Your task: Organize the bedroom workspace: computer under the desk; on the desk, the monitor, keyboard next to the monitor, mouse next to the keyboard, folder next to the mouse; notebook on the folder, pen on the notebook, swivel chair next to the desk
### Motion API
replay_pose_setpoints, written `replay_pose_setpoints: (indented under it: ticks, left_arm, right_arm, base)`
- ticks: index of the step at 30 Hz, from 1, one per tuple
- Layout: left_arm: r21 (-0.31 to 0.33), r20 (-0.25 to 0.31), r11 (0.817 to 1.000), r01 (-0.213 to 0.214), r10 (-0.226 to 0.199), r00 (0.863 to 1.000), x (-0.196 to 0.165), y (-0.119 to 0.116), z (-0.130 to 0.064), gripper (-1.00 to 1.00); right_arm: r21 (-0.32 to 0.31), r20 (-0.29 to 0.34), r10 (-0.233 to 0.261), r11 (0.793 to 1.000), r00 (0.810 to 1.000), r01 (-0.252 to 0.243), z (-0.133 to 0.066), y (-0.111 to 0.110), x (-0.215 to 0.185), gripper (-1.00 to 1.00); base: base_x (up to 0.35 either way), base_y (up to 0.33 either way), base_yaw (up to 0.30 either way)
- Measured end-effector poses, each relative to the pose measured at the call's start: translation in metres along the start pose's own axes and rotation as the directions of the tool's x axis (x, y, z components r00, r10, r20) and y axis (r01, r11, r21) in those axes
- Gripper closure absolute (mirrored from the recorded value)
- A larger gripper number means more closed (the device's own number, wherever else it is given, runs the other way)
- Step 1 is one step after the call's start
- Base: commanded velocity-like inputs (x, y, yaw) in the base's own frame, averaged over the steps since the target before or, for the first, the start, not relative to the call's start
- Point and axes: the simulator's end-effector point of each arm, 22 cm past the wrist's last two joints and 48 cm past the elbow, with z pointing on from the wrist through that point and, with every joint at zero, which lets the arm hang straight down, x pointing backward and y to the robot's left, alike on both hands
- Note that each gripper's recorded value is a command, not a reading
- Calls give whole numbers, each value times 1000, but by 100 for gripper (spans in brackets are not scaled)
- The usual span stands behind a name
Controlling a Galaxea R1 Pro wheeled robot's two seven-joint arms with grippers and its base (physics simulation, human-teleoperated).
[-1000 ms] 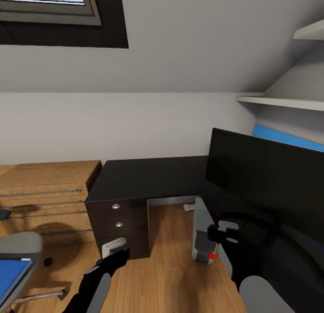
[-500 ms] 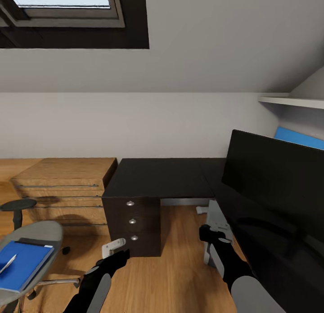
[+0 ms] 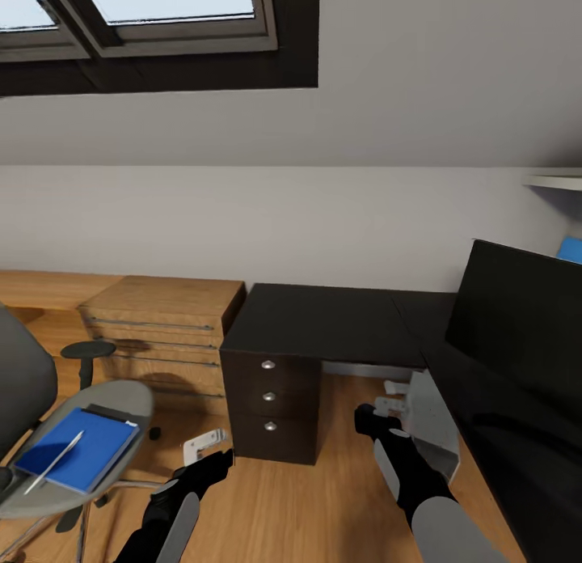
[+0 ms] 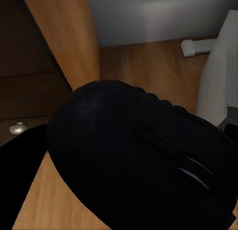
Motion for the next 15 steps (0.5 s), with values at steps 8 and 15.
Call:
replay_pose_setpoints:
  ticks: [8, 15]
  left_arm:
    - [1, -1, 1000, 0, 0, 1000, 0, 0, 0, -100]
    - [0, -1, 1000, 0, 0, 1000, 0, 0, 0, -100]
  right_arm:
    - [1, 0, 1, 1000, 1000, -1, 0, -1, 0, 100]
    - [4, 2, -2, 1000, 1000, 2, 1, -4, -1, 100]
  base:
    - [56, 44, 57]
    - [3, 13, 3]
